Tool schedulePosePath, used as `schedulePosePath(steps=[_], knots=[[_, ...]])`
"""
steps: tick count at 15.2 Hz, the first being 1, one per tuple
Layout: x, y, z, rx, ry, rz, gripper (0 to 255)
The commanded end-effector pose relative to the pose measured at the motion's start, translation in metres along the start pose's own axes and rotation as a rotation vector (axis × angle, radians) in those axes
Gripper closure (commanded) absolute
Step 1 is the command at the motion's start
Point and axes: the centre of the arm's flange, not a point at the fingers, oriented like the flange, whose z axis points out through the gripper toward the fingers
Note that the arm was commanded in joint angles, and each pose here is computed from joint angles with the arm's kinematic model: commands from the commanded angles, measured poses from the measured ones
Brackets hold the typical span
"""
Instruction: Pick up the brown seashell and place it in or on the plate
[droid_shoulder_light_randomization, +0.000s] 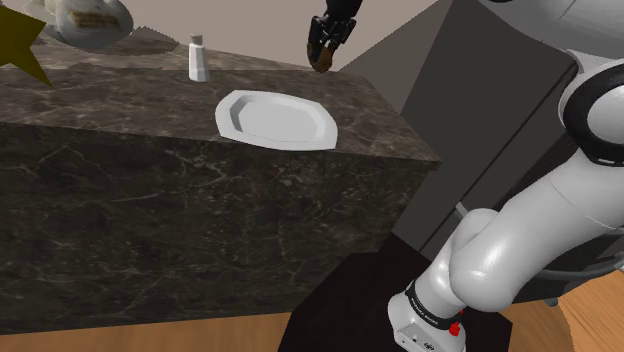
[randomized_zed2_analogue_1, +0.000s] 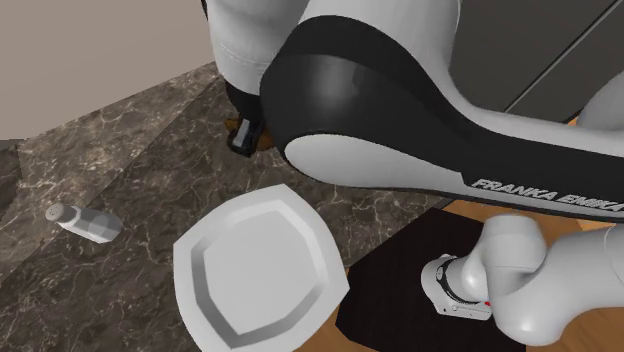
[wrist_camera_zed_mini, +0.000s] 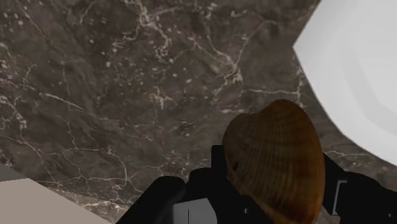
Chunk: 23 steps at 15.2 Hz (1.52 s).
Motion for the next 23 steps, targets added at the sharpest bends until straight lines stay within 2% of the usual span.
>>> schedulePosePath(steps=[1,14,23], knots=[[-0.008,-0.026,-0.005,-0.001,0.0,0.002,255],[-0.061,-0.183,-0.031,-0.001,0.0,0.002,255],[-0.074,-0.187,0.014,-0.001,0.0,0.002,255]])
